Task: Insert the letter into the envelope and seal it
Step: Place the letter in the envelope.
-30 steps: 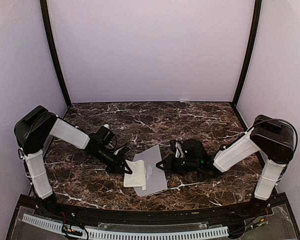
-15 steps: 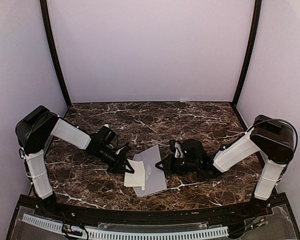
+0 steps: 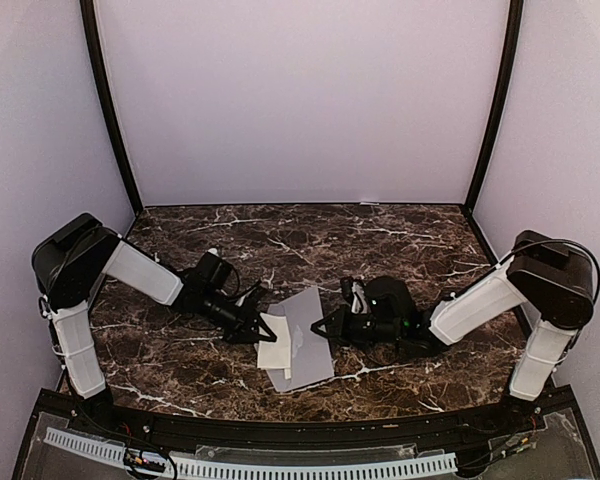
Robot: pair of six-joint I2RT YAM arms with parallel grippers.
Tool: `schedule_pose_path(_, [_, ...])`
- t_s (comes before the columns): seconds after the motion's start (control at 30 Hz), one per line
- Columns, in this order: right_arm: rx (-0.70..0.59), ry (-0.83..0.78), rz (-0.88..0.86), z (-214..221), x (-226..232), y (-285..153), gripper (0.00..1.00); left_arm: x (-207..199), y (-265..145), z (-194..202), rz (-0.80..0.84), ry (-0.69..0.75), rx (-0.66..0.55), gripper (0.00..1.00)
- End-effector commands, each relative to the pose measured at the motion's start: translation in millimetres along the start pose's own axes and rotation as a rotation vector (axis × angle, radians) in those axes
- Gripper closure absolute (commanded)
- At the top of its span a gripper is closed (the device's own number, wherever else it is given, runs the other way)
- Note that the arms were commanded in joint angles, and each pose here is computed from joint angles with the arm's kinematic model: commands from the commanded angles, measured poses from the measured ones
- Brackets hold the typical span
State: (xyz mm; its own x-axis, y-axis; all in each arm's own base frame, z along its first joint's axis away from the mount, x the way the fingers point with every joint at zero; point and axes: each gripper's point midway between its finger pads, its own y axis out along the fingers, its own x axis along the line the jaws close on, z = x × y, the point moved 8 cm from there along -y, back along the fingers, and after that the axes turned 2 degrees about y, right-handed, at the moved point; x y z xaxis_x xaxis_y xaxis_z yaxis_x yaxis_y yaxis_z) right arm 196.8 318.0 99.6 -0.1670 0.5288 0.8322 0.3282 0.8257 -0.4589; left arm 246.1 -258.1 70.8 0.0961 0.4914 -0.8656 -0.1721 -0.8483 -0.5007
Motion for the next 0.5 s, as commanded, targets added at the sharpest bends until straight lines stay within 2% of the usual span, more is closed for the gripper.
schedule_pose_path(0.0, [-0.031, -0.018, -0.099, -5, 23, -5, 1.00, -23, -1, -5, 0.077, 0.057, -0.073, 1.00])
schedule_pose_path(0.23, [-0.014, -0.004, -0.100, -3, 20, 1, 1.00, -45, 9, -13, 0.174, 0.099, -0.128, 1.00])
schedule_pose_path(0.47, [-0.037, 0.010, -0.066, -3, 15, -4, 1.00, -40, 18, -11, 0.142, 0.098, -0.123, 1.00])
